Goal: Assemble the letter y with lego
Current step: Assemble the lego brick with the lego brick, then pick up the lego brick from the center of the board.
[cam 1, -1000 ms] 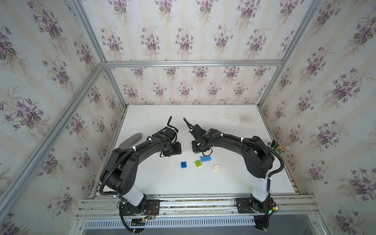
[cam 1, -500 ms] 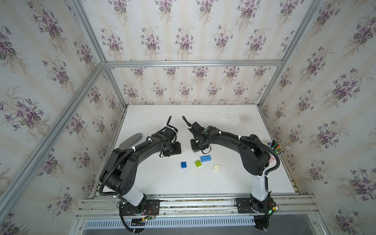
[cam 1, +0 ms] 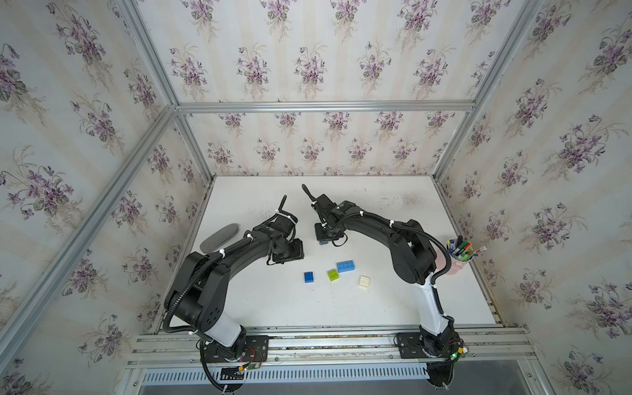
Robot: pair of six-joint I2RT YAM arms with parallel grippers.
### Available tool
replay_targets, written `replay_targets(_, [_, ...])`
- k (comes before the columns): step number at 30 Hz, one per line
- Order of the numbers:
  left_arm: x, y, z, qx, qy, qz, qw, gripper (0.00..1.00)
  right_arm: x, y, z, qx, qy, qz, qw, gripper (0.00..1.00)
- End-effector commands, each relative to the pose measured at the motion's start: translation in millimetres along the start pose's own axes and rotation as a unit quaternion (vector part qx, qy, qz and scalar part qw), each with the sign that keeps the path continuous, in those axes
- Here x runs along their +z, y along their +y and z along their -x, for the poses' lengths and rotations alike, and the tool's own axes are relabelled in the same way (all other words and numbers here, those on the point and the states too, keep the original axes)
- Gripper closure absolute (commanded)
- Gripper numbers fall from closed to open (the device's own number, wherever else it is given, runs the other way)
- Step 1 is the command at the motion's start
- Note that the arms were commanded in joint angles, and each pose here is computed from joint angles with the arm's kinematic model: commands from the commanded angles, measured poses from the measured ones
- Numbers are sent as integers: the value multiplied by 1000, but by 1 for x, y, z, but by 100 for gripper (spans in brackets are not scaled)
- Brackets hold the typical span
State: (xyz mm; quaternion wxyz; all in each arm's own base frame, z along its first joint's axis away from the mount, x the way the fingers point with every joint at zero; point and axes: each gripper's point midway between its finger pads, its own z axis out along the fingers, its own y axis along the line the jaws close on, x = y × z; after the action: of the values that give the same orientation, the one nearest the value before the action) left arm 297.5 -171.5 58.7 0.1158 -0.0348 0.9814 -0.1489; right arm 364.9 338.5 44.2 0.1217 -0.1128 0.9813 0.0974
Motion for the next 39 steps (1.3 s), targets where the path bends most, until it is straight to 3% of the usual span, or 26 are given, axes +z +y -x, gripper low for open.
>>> replay_targets(1, [-2,-1,0,-7,0,-2,1000,37,0,-9,-5,3,12,-23,1000,60])
replay_targets(6, [-2,-5,2,-10,1,-9,1000,36,-20,-7,6,6,-16,-21,1000,48])
replay_targets(13, [-6,-22,3,4,12,-46,999,35,-60,-17,2,29,-54,-11,998,45])
replay_targets(23, [-17,-80,-24,112,58,-142,982,34,-78,-75,-95,145,-32,-12,989,46])
replay_targets(31, [-16,-100,-45,182,75,-150,969,34,-77,-100,-155,195,2,-33,980,46])
replay_targets(39, [-9,-99,-49,185,80,-137,970,35,-58,-108,-183,210,36,-53,976,49])
